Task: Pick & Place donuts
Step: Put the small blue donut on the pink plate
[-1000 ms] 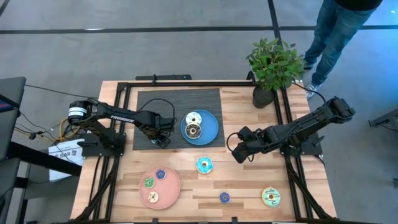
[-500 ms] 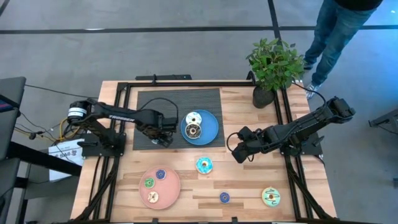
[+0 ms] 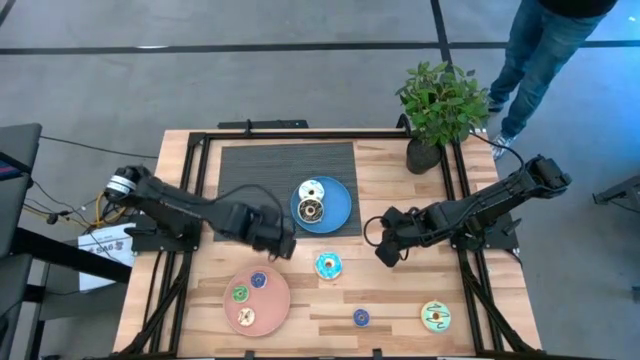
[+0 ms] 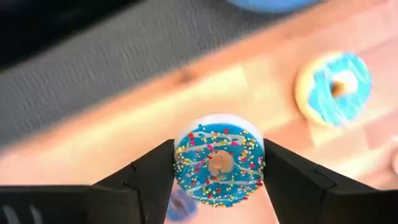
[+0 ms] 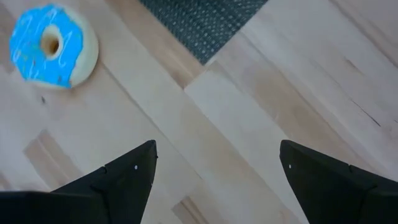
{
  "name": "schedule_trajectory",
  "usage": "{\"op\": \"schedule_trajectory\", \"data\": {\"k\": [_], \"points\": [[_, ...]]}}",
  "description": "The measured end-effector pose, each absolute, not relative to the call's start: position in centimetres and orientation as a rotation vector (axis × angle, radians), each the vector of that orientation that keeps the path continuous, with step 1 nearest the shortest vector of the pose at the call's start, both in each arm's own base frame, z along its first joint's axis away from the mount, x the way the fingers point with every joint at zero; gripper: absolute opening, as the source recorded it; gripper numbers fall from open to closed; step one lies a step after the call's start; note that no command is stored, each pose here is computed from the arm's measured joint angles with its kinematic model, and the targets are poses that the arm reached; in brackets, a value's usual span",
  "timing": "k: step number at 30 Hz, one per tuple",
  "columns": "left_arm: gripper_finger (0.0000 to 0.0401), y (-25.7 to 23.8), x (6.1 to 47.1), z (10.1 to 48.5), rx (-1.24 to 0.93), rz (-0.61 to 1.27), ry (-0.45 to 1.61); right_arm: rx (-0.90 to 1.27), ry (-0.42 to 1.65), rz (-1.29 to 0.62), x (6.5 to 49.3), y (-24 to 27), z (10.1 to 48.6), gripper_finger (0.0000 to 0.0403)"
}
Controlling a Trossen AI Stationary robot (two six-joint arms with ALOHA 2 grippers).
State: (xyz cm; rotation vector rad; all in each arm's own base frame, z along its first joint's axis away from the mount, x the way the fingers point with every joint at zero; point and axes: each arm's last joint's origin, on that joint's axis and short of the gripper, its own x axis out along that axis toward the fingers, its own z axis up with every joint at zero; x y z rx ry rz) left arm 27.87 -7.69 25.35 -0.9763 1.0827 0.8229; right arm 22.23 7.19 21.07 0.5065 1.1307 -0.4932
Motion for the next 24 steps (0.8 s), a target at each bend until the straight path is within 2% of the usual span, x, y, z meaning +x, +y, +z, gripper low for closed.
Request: {"op": "schedule_trajectory", "data": {"k": [5,14,19,24], "points": [[0.0216,-12.5,27.4,24.4,-1.089,0.857,1.042,0.434,1.160,-0.424,22.2,7.2,21.1,0.0331],[0.0216,-20.1,27.4,19.1,-1.237,0.897,1.076,0.352,1.150,-0.348,22.5,7.3,21.2,0.0331],[0.0216,-22.0,26.6,17.2,-1.244,0.962,1.115,0.351,1.140,-0.342,22.6,7.4,21.2,0.0331],[0.0216,-22.0,26.0,16.9,-1.188,1.007,1.138,0.357,1.127,-0.337,22.7,7.4,21.2,0.0331]]}}
